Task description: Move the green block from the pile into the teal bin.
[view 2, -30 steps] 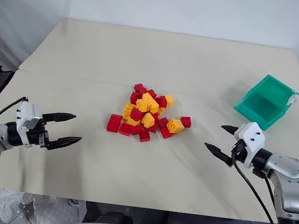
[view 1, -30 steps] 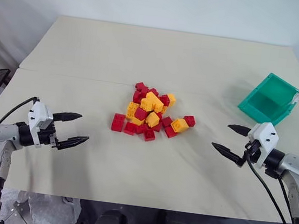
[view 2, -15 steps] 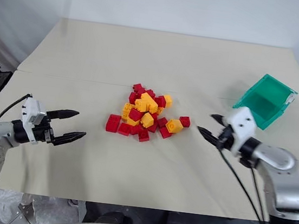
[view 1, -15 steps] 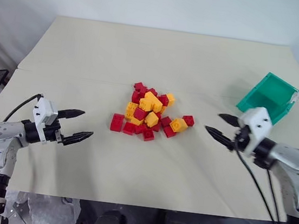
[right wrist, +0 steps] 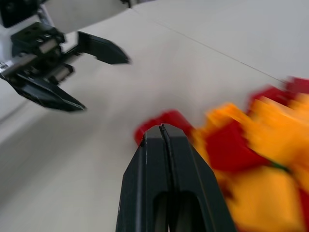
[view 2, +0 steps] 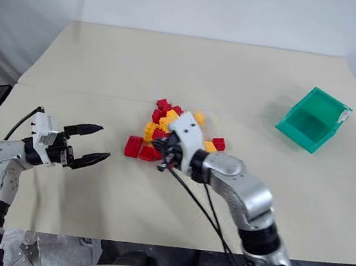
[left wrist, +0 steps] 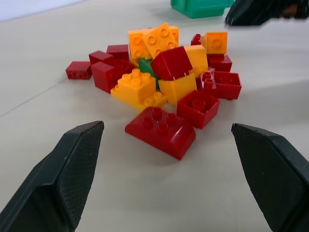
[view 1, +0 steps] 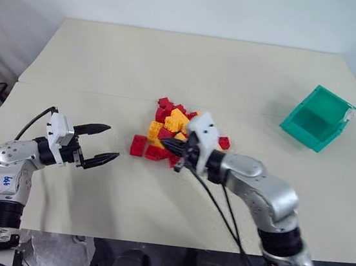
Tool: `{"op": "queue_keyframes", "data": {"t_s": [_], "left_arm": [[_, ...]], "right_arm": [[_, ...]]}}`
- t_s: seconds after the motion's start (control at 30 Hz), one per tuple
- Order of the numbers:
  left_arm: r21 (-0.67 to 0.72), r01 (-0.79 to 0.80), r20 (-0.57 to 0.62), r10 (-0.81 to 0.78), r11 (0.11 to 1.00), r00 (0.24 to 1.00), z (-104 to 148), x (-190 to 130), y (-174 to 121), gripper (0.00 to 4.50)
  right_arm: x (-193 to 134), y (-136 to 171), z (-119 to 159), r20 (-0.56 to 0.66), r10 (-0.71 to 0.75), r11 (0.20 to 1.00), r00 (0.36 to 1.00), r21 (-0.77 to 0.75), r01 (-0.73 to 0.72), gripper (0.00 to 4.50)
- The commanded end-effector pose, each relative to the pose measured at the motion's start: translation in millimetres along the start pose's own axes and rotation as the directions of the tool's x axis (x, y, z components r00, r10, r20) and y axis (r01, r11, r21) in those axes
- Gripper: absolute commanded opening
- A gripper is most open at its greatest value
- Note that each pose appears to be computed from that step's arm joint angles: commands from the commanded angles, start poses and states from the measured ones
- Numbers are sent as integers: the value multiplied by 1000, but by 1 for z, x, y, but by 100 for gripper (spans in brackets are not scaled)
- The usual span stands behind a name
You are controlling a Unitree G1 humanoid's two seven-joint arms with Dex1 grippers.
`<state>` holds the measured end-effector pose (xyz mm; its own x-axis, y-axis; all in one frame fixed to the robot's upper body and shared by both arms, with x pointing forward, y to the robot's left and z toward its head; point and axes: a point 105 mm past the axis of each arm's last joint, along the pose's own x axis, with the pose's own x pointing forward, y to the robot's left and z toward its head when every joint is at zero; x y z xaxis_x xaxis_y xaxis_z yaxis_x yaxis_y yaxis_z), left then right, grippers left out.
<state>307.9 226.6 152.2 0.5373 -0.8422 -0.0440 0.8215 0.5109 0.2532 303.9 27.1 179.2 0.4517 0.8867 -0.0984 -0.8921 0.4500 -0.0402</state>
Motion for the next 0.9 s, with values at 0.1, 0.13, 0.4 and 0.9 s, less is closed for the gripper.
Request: {"op": "queue_keyframes", "data": {"t_s": [0.1, 0.13, 0.4, 0.9], "left_arm": [[33, -19, 45, 18, 999, 999, 11, 0, 1, 450], [33, -21, 46, 19, 999, 999, 11, 0, 1, 450], [39, -32, 54, 30, 999, 998, 11, 1, 0, 450], [47, -14, 80, 10, 999, 997, 14, 14, 4, 450]], "right_arm": [[27, -8, 1, 63, -31, 999, 998, -25, 32, 2], [29, -10, 0, 64, -36, 999, 997, -28, 38, 2], [24, -84, -17, 46, -314, 946, 948, -68, 316, 2], [-34, -128, 1, 106, -476, 863, 873, -133, 487, 2]]}}
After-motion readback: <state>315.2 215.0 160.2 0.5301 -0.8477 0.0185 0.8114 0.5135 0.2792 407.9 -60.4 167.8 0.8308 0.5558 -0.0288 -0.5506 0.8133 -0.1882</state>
